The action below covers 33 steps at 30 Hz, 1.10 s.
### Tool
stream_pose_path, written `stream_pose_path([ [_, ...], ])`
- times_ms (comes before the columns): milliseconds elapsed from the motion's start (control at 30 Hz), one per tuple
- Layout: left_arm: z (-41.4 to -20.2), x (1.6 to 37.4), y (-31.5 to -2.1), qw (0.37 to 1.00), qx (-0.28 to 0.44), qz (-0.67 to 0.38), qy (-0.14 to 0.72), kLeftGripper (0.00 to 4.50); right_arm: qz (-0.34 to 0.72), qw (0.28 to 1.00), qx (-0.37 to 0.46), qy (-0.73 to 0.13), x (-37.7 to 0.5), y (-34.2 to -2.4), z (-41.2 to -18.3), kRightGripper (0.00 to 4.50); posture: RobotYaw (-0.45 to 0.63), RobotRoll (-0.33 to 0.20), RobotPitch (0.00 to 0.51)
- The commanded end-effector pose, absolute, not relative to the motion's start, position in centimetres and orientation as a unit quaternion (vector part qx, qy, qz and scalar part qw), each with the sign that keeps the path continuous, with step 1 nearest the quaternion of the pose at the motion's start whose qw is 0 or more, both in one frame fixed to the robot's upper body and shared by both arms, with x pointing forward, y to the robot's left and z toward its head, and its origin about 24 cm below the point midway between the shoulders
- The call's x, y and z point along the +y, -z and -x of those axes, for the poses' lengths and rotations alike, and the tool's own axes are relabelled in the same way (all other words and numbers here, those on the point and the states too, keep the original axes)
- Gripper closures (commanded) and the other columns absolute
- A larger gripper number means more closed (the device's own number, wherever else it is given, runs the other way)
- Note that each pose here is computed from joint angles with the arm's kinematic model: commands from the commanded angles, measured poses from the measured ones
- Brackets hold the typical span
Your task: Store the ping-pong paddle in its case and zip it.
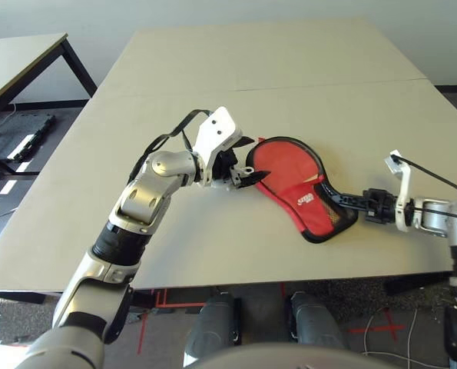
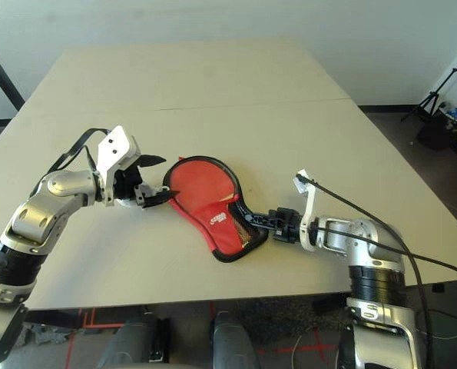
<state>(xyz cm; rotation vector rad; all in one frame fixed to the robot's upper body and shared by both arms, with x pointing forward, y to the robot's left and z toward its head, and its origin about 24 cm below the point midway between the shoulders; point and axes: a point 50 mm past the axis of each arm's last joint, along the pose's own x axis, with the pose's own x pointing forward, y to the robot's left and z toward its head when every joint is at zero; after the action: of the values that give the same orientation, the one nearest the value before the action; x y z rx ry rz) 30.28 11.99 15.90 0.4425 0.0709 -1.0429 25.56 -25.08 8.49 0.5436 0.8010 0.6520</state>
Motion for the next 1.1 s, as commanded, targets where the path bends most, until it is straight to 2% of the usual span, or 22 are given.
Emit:
stream_pose_path([
  [33,-30.4,12.1,-15.6,0.846,0.036,-0.209,0.490,0.00,-0.265,0.826,0.405,-0.289,-25.5,-7.4,-24.4,4.46,0.04,0.000,0.050],
  [200,-30.5,12.0,-15.5,0.845,0.035,-0.207,0.491,0.00,-0.270,0.829,0.398,-0.287,-25.0,-7.3,-24.3,4.46,0.04,0.000,0.052],
  [300,-30.5,11.9,-15.4,0.845,0.035,-0.207,0.492,0.00,-0.257,0.840,0.350,-0.325,-25.1,-9.1,-24.6,3.69,0.03,0.000,0.053],
  [400,-30.5,11.9,-15.4,0.845,0.035,-0.207,0.492,0.00,-0.254,0.850,0.327,-0.324,-26.3,-10.4,-25.1,2.76,0.03,0.000,0.053],
  [567,-30.5,12.2,-15.6,0.844,0.038,-0.209,0.492,0.00,-0.163,0.870,0.327,-0.330,-29.9,-13.4,-26.0,1.29,0.01,0.000,0.057],
  [700,-30.6,12.7,-15.8,0.848,0.041,-0.212,0.484,0.00,-0.111,0.890,0.285,-0.337,-31.1,-15.3,-27.9,0.07,0.01,0.000,0.061],
  [867,-30.8,13.8,-16.2,0.856,0.053,-0.219,0.466,0.00,0.011,0.908,0.183,-0.377,-30.3,-17.4,-31.5,0.03,0.01,0.000,0.071],
  [1100,-30.8,15.9,-16.5,0.870,0.086,-0.233,0.425,0.00,0.107,0.882,0.128,-0.440,-26.4,-17.9,-35.7,0.03,0.02,0.000,0.086],
])
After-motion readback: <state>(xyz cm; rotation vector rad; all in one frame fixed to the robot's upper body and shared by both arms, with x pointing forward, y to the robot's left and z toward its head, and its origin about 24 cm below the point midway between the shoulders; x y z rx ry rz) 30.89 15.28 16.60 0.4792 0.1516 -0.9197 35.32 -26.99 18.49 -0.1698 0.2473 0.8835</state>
